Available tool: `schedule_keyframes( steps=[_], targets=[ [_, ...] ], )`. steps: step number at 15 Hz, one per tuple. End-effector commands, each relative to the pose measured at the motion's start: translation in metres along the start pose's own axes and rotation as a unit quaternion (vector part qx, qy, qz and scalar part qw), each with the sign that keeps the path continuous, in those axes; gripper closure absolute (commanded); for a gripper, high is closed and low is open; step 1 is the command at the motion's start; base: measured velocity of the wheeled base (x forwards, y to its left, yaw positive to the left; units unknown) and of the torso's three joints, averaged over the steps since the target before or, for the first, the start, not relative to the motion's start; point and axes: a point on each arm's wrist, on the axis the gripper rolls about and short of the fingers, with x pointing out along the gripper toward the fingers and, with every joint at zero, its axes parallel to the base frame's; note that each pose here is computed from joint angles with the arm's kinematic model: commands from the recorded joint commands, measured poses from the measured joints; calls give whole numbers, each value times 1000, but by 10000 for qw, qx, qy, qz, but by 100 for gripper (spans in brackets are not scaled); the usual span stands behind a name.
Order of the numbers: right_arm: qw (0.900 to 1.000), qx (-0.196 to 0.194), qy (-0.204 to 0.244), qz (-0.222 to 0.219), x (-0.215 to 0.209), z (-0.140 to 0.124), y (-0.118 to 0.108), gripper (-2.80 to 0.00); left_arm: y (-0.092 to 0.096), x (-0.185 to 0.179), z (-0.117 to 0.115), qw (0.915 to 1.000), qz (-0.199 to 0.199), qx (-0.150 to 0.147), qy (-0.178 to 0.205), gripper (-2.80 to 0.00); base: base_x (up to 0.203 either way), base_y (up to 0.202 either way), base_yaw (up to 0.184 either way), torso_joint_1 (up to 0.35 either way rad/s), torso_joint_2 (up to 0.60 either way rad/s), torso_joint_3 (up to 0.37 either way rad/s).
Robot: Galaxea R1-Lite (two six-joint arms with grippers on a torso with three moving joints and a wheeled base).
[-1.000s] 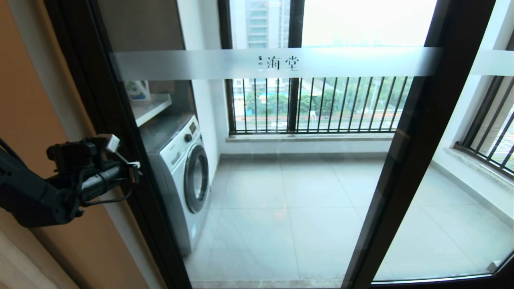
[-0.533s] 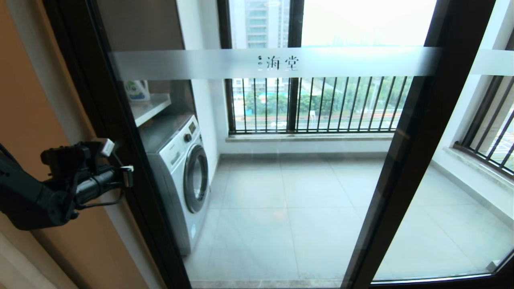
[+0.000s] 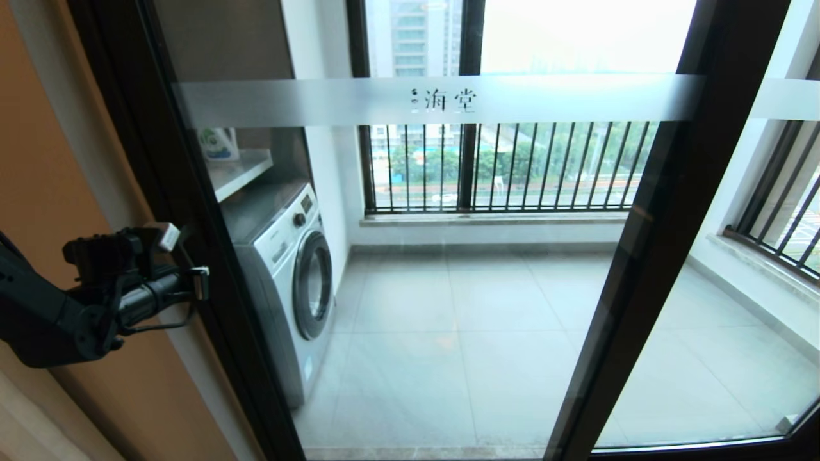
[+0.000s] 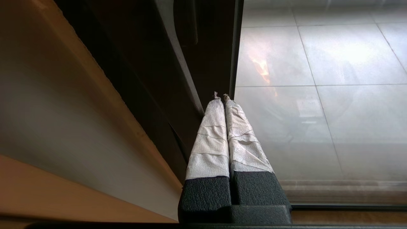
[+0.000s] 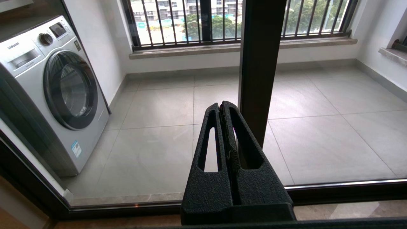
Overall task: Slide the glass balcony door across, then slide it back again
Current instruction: Open the slid door
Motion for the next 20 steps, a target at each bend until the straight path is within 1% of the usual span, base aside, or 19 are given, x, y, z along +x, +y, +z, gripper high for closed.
schedule_keyframes(
  steps=[1,3,6,8,9,12,15,17,18,20],
  targets=[
    [10000,0,56,0,1,-3,0,0,9,1,3,9999,119,23,-101,0,0,0,0,0,0,0],
    [10000,0,56,0,1,-3,0,0,14,1,5,9997,187,30,-131,0,0,0,0,0,0,0],
    [10000,0,56,0,1,-3,0,0,17,-1,8,9996,221,29,-178,0,0,0,0,0,0,0],
    [10000,0,56,0,1,-3,0,0,15,-11,16,9994,187,11,-280,0,0,0,0,0,0,0],
    [10000,0,63,0,1,-3,0,0,12,-21,20,9994,149,9,-328,0,0,0,0,0,0,0],
    [10000,0,57,0,1,-3,0,0,-8,-45,27,9992,-87,-28,-378,0,0,0,0,0,0,0],
    [10000,0,56,0,1,-3,0,0,-18,-74,39,9977,-300,-112,-601,0,0,0,0,0,0,0],
    [10000,0,63,0,1,-3,0,0,-21,-96,45,9958,-493,-112,-757,0,0,0,0,0,0,0],
    [10000,7,56,0,1,-3,0,0,-19,-101,47,9953,-502,-115,-818,0,0,0,0,0,0,0],
    [10000,0,57,0,1,-3,0,0,-15,-98,49,9953,-451,-85,-853,0,0,0,0,0,0,0]
  ],
)
